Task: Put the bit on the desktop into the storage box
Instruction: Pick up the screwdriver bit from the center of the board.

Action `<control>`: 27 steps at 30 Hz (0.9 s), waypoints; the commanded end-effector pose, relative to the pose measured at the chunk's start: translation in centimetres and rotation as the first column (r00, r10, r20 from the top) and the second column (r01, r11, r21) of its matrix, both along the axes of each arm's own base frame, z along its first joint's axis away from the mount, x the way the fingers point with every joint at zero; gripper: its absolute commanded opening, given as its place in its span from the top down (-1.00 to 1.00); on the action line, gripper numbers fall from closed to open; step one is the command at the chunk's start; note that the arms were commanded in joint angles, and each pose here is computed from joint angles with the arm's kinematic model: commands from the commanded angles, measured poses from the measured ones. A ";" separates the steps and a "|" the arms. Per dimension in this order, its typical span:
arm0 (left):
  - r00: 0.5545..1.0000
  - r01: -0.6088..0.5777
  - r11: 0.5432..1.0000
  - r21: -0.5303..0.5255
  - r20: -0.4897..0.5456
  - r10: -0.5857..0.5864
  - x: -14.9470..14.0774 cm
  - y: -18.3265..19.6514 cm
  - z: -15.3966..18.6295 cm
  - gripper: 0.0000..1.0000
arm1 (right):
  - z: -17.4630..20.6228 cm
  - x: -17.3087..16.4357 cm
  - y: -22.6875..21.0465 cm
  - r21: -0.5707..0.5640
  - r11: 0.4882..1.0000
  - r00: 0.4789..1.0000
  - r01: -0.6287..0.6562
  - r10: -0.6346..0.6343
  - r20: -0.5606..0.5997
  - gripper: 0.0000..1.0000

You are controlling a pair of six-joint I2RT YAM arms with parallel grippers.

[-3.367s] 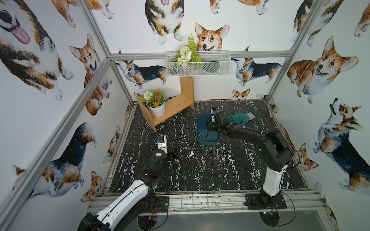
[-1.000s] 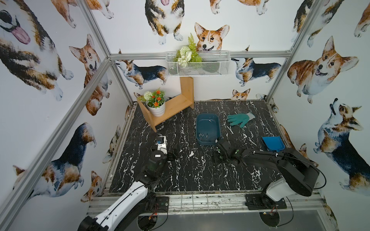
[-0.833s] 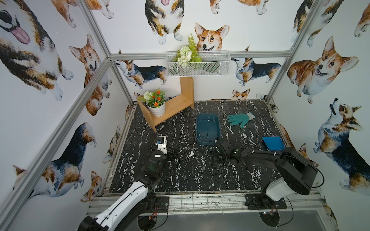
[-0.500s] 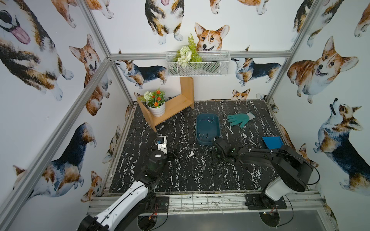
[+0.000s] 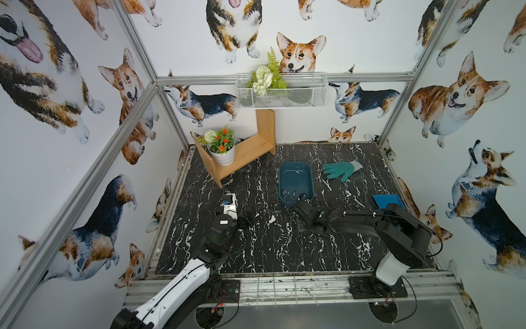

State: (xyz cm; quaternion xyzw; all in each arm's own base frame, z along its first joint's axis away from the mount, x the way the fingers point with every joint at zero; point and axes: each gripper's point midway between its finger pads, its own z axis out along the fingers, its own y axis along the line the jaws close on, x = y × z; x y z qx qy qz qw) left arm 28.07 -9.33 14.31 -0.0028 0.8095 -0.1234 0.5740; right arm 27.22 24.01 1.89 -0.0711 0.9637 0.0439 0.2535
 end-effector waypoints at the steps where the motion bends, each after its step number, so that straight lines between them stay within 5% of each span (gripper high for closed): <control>1: 1.000 -0.008 1.000 -0.006 0.013 0.008 0.1 0.1 0.3 -0.99 | -1.7 -2.8 -2.2 -0.096 0.995 0.992 -0.026 0.013 -0.125 0.46; 27: 1.000 -0.009 1.000 -0.003 0.011 0.009 0.1 0.1 0.2 -1.00 | 0.8 -2.8 -0.9 -0.020 0.998 0.994 -0.060 0.058 -0.097 0.70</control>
